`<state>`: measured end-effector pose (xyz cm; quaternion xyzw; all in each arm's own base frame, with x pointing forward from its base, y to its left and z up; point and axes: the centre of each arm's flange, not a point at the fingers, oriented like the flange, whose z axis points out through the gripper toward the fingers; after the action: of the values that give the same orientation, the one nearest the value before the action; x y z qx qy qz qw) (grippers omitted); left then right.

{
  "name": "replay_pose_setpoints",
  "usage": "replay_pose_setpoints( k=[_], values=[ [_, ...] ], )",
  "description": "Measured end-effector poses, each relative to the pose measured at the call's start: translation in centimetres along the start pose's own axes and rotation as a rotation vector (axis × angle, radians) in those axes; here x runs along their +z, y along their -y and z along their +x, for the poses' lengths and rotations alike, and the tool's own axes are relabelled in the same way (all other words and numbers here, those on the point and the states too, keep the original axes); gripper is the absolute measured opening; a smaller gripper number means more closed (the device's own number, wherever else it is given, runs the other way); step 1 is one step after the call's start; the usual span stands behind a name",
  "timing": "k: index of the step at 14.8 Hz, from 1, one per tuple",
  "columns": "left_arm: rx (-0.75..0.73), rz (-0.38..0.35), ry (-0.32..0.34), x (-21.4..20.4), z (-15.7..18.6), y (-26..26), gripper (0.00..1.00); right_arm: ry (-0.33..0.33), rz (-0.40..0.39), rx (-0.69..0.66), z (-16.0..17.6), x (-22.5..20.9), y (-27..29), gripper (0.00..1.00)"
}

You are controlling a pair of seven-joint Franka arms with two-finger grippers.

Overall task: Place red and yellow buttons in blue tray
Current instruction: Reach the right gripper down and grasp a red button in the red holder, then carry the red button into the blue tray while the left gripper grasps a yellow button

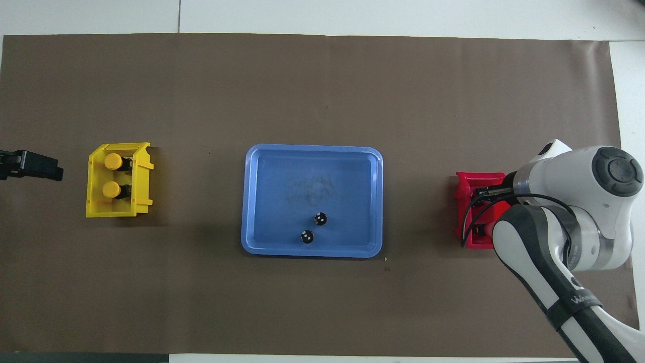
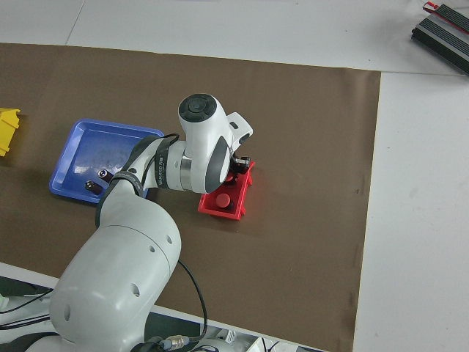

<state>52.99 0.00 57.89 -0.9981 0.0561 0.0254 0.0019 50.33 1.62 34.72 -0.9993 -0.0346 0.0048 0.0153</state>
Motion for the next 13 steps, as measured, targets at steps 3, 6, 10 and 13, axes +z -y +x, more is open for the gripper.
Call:
replay_pose_setpoints(
  k=[3,6,10,13],
  values=[
    [-0.001,0.002,-0.021,-0.1,0.2,0.1,0.99,0.0,0.0,0.0,0.0,0.0,0.0,0.41],
    [-0.007,0.007,-0.064,0.4,0.7,0.4,0.97,0.044,0.003,0.001,0.8,-1.6,-0.1,0.41],
    [-0.06,0.006,-0.131,4.5,1.9,0.7,0.94,0.098,0.004,-0.016,5.0,-9.5,0.7,0.41],
    [-0.119,0.0,-0.123,9.7,3.3,0.6,0.81,0.049,-0.006,0.003,8.2,-13.3,5.9,0.41]
  ],
)
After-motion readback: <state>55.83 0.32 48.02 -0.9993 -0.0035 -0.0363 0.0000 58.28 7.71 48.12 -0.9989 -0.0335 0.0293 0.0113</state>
